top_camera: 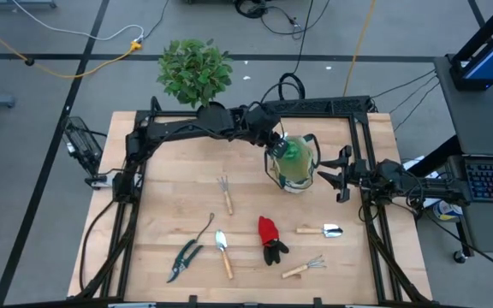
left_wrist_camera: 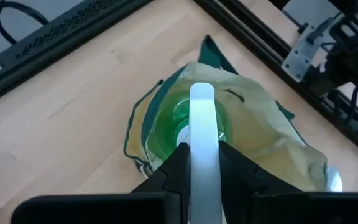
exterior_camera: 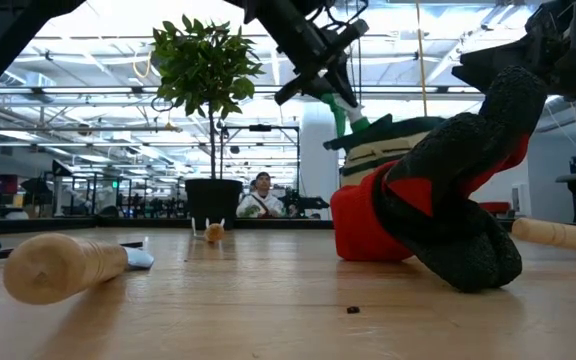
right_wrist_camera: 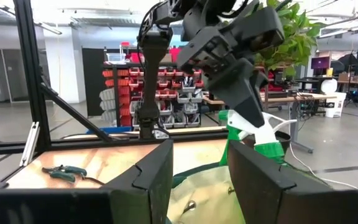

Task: Pick & Place Garden tools in Gardening bag
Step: Put the green spray bottle into the light brown gardening bag

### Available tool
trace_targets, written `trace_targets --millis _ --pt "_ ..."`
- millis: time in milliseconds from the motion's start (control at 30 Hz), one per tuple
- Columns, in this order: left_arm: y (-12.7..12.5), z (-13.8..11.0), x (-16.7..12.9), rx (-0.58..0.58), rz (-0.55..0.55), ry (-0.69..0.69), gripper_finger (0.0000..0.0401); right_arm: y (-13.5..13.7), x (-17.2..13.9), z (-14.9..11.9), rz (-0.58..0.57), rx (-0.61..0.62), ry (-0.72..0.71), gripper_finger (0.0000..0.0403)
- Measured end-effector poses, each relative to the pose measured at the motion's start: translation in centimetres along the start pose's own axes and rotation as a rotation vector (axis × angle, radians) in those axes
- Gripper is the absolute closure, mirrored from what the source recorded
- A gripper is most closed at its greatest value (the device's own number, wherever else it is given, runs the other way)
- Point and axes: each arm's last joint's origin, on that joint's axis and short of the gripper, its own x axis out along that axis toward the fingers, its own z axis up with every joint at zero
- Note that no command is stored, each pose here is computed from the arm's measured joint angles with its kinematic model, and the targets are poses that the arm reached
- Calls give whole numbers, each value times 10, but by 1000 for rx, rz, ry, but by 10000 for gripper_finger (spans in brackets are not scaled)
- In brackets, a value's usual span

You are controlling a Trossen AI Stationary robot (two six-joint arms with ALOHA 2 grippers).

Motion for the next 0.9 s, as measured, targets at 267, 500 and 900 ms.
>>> trace_targets --millis 267,500,900 --pt "4 0 11 -89 -2 -3 342 0 1 -2 0 -2 26 257" --pt "3 2 9 -63 -130 54 324 0 2 -4 -1 -3 45 257" --pt "6 9 14 -229 -56 -61 336 0 5 -9 -1 -8 92 261"
